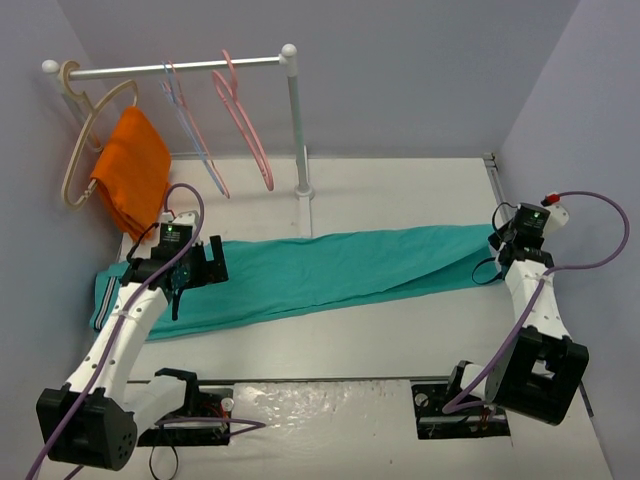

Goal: Place the trousers on the hanger
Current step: Fold the trousers at the center of the board.

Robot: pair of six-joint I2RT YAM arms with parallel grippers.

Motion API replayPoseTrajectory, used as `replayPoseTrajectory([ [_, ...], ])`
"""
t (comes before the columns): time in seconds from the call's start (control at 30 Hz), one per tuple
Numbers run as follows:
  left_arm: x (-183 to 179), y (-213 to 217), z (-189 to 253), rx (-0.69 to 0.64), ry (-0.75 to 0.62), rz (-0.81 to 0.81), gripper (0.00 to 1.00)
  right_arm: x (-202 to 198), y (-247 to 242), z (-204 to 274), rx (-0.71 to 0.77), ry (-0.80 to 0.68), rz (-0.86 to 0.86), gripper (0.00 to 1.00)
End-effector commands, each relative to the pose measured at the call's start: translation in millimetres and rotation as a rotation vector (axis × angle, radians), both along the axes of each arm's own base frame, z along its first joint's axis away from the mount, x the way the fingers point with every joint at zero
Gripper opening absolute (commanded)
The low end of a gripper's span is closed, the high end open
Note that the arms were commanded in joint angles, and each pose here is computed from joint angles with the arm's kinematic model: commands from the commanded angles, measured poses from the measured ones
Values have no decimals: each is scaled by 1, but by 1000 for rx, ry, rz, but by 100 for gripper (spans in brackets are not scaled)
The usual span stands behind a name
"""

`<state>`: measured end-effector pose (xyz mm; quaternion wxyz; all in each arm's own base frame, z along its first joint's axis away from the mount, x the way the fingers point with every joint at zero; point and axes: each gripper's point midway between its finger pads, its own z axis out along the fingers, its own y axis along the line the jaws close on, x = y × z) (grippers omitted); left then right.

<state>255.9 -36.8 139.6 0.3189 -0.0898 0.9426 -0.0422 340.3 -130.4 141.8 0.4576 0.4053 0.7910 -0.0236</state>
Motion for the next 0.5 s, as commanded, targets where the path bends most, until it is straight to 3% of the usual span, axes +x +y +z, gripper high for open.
replayPoseTrajectory([
  [0.0,7,4,17,7,-59,14,92,-12,-25,7,-38,6,-115,0],
  [0.07,7,3,17,8,-61,11,92,-21,-30,-9,-27,68,-145,1],
  [0.1,7,4,17,7,-61,11,92,-25,-31,-16,-19,99,-154,7],
  [0.17,7,2,17,-1,-62,4,92,-33,-38,-34,0,163,-185,27],
  [0.27,9,-15,18,-43,-74,-70,92,-37,-46,-30,-25,200,-214,41],
  [0.47,-3,-68,22,-62,-82,-271,92,-18,-38,-1,-50,128,-113,43],
])
